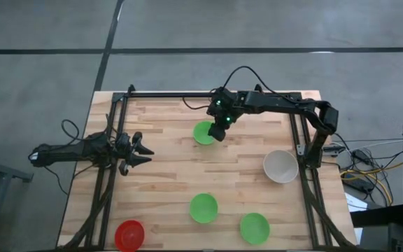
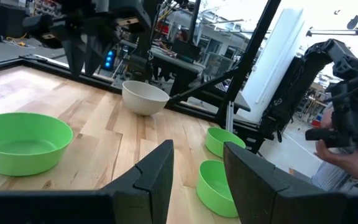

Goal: Nest bowls inside each other
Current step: Stack the top green bowl on top of the white bowl

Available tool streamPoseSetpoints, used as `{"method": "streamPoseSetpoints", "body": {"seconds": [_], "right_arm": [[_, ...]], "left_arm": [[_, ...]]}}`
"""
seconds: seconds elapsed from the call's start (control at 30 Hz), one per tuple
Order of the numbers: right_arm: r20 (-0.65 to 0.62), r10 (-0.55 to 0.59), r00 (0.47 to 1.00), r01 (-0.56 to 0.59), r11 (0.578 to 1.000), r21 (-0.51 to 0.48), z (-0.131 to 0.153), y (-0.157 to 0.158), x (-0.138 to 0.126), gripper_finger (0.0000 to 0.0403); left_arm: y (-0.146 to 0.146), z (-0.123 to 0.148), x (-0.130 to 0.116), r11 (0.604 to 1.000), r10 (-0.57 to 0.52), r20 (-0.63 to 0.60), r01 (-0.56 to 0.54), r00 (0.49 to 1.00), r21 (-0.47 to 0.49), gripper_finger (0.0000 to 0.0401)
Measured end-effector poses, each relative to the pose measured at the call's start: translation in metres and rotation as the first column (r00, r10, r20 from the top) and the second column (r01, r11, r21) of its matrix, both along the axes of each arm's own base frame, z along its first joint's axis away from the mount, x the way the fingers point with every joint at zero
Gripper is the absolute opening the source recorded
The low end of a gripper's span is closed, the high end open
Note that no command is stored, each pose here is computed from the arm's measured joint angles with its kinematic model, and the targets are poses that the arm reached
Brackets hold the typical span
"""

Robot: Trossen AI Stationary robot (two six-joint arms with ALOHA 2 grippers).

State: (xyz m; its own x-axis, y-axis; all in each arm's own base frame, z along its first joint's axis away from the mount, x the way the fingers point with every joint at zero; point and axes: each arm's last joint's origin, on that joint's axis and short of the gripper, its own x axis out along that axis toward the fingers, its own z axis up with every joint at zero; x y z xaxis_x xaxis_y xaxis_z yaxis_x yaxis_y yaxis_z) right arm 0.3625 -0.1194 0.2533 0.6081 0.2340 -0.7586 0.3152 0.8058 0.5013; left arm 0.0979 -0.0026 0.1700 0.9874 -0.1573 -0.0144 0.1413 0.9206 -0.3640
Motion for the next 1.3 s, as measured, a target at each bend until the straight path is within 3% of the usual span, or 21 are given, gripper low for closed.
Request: {"method": "streamPoseSetpoints", "body": {"seconds": [0.27,0.57,0.8,1.3], "right_arm": [[-0.096,0.013,0.995,-0.010,0.999,0.035,-0.038,-0.004,0.011,0.0127],[-0.140,0.023,0.990,-0.016,0.999,0.046,-0.058,-0.009,0.016,0.0132],[-0.162,0.034,0.986,-0.026,0.998,0.053,-0.069,-0.012,0.019,0.0138],[-0.148,0.170,0.974,-0.170,0.985,0.008,-0.073,-0.010,0.017,0.0158]], "left_arm": [[0.000,0.000,0.000,1.000,0.000,0.000,0.000,1.000,0.000,0.0145],[0.000,0.000,0.000,1.000,0.000,0.000,0.000,1.000,0.000,0.0145],[0.000,0.000,0.000,1.000,0.000,0.000,0.000,1.000,0.000,0.0145],[0.000,0.000,0.000,1.000,0.001,0.000,-0.001,1.000,0.000,0.0145]]}}
